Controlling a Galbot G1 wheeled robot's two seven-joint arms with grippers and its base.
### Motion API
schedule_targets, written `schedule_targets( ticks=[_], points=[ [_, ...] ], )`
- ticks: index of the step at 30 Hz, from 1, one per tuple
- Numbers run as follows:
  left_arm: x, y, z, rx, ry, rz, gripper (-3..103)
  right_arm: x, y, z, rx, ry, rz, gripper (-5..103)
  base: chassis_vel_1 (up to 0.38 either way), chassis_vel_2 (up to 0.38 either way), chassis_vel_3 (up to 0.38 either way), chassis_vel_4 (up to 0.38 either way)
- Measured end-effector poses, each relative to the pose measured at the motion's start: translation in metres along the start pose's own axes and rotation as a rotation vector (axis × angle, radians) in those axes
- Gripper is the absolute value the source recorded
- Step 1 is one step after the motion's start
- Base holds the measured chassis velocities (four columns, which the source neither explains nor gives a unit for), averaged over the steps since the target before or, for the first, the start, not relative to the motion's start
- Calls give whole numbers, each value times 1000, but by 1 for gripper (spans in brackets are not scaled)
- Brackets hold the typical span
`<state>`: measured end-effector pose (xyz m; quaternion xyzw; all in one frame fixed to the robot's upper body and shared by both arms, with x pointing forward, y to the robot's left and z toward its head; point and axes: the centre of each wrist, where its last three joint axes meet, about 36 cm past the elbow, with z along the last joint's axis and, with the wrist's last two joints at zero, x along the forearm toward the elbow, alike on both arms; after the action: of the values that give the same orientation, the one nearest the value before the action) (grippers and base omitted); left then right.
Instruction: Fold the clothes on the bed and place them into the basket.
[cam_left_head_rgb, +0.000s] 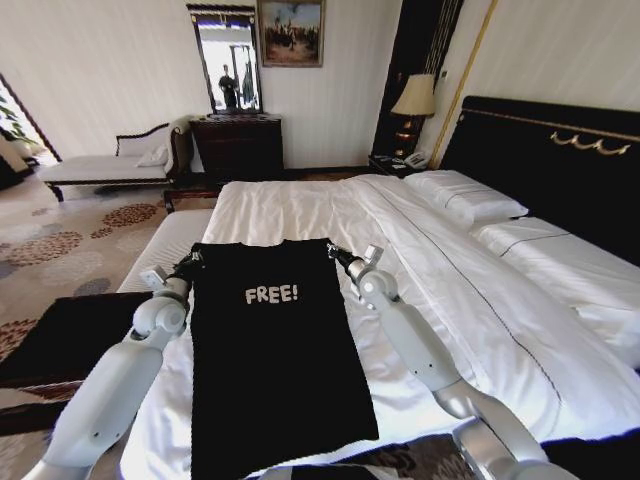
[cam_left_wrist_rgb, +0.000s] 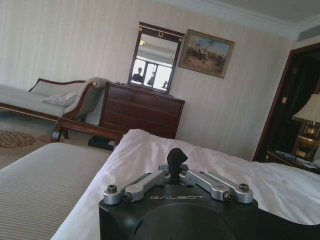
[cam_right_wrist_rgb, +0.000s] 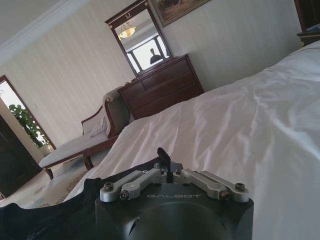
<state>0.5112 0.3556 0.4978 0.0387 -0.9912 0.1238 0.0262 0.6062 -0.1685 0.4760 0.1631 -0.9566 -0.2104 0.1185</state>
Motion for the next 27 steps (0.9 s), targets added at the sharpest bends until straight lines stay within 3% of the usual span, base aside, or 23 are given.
schedule_targets(
  ticks=[12,16,27],
  points=[
    [-72,-24,27,-6,55,20,1,-59,-26,-5,64,-15,95,0,0,0,0,0],
    [-88,-23,40,-11,76,9,1,-74,-33,-10,95,-23,118,0,0,0,0,0],
    [-109,-27,57,5,72,-17,1,-86,-39,7,128,-35,140,0,0,0,0,0]
  ],
)
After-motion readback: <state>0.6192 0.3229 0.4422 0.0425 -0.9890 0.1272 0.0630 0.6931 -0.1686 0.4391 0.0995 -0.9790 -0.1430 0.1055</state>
